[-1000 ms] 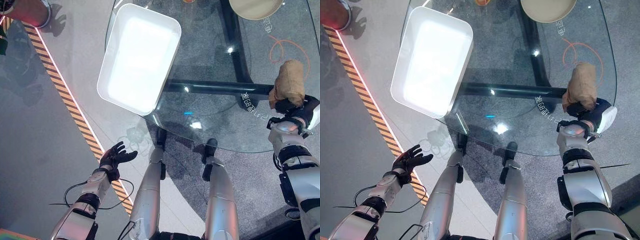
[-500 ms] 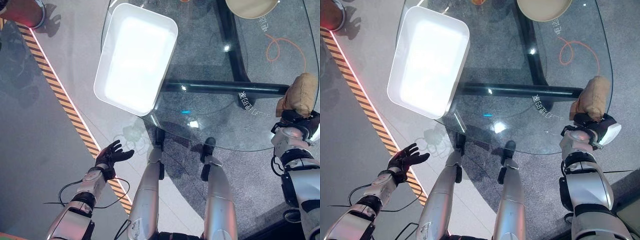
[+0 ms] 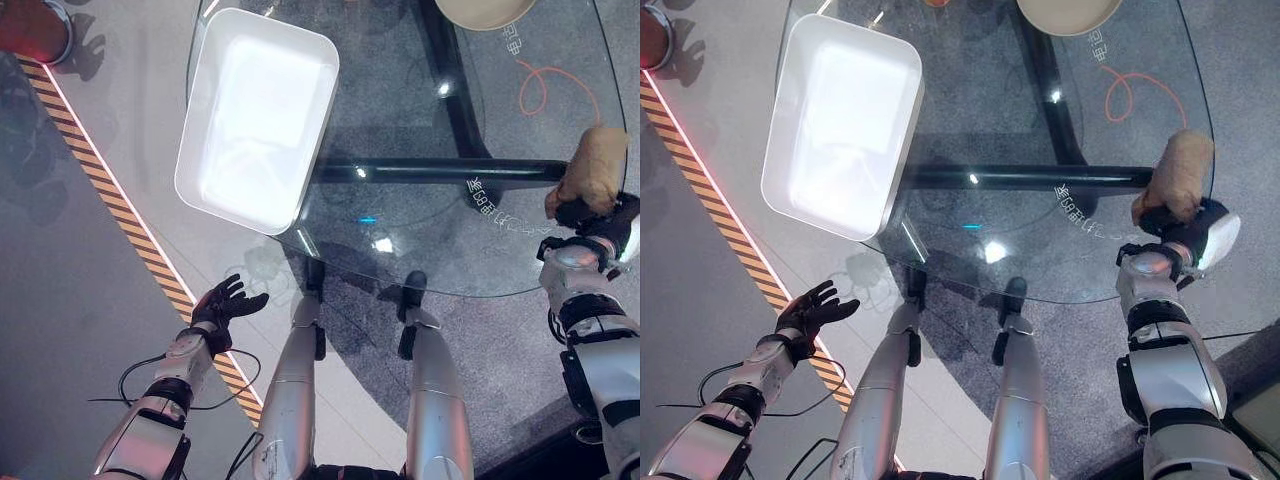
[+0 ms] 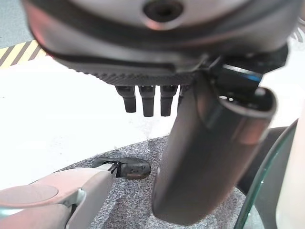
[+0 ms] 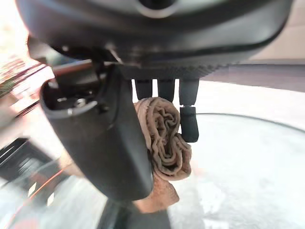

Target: Wipe the table with a cloth and put it in the basket.

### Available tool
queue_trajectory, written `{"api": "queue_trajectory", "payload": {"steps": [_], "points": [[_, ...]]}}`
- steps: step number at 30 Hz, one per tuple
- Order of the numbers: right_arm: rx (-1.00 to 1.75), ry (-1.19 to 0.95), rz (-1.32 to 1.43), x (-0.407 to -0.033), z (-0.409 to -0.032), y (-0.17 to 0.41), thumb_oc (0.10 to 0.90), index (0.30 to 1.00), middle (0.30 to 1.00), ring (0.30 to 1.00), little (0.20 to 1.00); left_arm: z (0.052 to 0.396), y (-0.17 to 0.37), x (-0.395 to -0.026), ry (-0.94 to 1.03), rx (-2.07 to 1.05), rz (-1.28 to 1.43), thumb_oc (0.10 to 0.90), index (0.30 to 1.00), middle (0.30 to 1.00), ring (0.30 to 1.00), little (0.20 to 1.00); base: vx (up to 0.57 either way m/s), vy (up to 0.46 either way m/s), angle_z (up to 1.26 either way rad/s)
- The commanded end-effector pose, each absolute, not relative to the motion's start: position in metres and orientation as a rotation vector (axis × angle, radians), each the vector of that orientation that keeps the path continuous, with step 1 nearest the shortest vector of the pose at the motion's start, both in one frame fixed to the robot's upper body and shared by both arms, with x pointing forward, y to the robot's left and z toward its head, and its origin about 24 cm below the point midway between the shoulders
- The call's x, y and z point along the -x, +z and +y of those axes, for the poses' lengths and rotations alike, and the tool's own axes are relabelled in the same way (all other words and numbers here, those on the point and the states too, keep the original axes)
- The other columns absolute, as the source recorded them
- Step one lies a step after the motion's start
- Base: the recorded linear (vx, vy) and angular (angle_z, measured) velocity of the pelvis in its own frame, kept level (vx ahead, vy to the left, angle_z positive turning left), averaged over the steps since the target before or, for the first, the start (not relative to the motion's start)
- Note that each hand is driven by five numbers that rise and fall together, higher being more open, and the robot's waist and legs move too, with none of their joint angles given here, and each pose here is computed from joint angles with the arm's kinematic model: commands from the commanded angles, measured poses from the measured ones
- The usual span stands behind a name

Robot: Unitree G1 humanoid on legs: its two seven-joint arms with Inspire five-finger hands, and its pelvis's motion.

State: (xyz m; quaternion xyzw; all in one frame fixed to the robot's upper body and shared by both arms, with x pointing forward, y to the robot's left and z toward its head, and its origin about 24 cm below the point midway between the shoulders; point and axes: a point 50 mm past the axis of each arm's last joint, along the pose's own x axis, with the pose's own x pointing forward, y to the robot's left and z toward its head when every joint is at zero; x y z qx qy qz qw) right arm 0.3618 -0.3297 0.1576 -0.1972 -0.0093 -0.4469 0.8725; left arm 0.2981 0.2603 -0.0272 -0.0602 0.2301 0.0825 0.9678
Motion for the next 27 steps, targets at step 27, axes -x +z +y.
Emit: {"api": "queue_trajectory", "payload": {"steps": [27], "points": [[1.144,-0.213,-0.458,-0.397,-0.193,0.223,0.100,0.300,0.300,0.300,0.200,0.266,-0.038,-0.285,0.232,0.118,0.470,0.800,0.900,0.900,0.900,0.900,0.00,0.000,0.00]]}}
